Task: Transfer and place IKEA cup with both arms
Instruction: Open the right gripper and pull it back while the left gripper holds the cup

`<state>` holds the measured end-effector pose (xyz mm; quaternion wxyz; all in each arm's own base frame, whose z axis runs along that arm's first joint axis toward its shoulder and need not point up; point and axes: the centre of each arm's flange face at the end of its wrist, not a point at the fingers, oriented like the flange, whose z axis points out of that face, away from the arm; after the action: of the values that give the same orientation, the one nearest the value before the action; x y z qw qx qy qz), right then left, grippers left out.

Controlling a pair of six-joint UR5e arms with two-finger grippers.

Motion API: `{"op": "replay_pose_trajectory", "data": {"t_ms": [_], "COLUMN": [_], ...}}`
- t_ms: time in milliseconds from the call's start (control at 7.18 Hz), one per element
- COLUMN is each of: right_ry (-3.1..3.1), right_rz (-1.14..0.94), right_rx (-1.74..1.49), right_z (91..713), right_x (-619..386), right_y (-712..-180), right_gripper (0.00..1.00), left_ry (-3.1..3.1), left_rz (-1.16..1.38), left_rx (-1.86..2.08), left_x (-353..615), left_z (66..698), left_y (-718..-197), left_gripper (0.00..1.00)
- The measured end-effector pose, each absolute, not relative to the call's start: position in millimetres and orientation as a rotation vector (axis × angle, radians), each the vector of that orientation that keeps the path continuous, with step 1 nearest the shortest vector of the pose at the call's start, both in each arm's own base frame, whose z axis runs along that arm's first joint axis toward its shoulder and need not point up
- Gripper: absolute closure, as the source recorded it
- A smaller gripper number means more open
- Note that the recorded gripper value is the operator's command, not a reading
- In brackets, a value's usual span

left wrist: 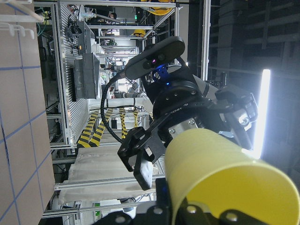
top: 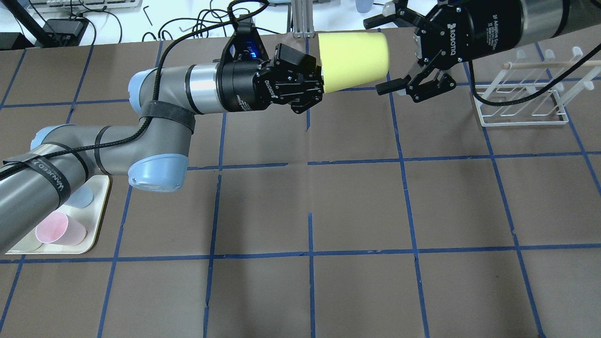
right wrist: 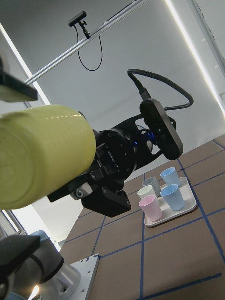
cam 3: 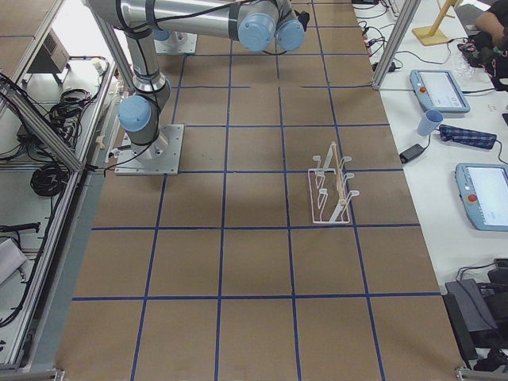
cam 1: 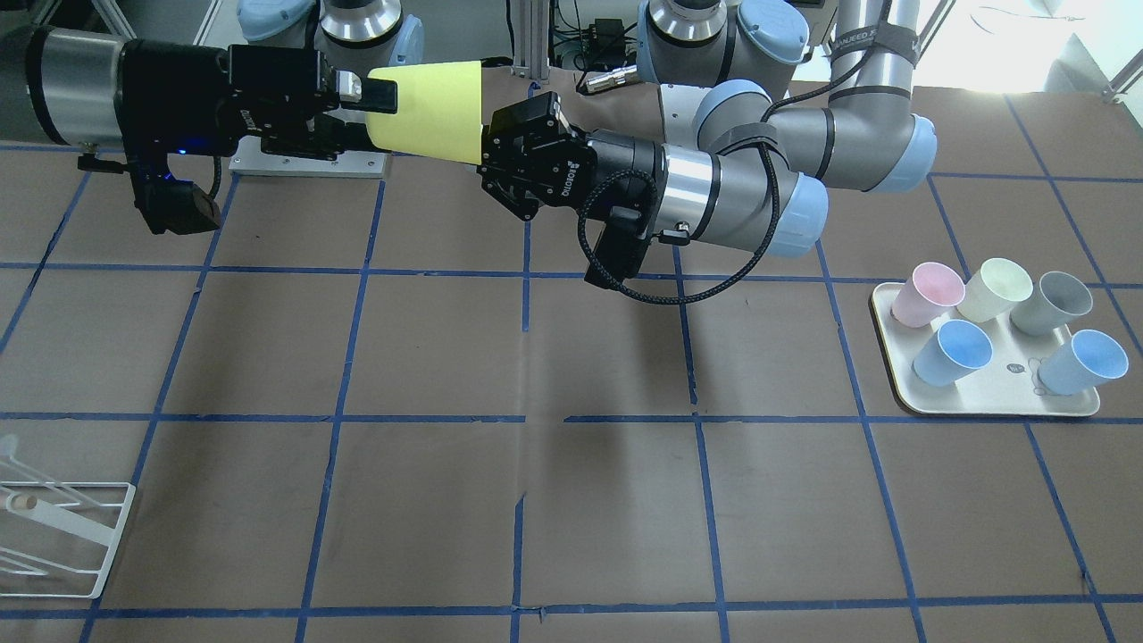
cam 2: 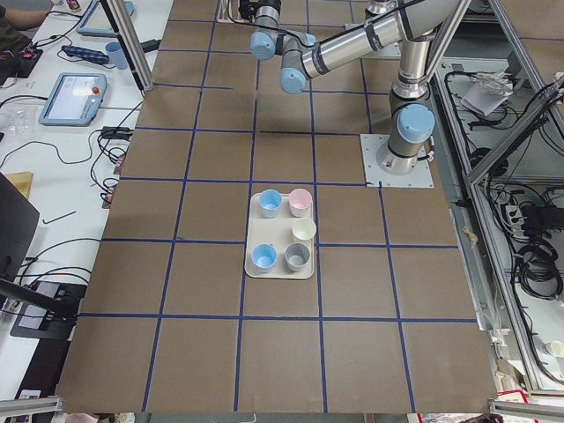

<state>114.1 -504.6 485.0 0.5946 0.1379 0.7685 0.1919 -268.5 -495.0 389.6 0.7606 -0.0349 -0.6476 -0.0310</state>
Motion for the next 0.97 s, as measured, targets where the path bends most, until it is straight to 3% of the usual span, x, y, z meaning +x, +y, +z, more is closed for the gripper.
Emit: {"op": "replay_pose_trajectory", "data": {"t_ms": [975], "right_ry": [2.086], "right_rz": [0.382], "right_rx": [0.256], "right_z": [504], "right_x": [38], "right_y": [-523], "right_gripper": [0.0], "left_ry": [-1.779], "left_rz": [0.129], "left_rx": [0.08], "left_x": [-216], "left_z": [384], "left_y": [-524], "left_gripper": [1.0]}}
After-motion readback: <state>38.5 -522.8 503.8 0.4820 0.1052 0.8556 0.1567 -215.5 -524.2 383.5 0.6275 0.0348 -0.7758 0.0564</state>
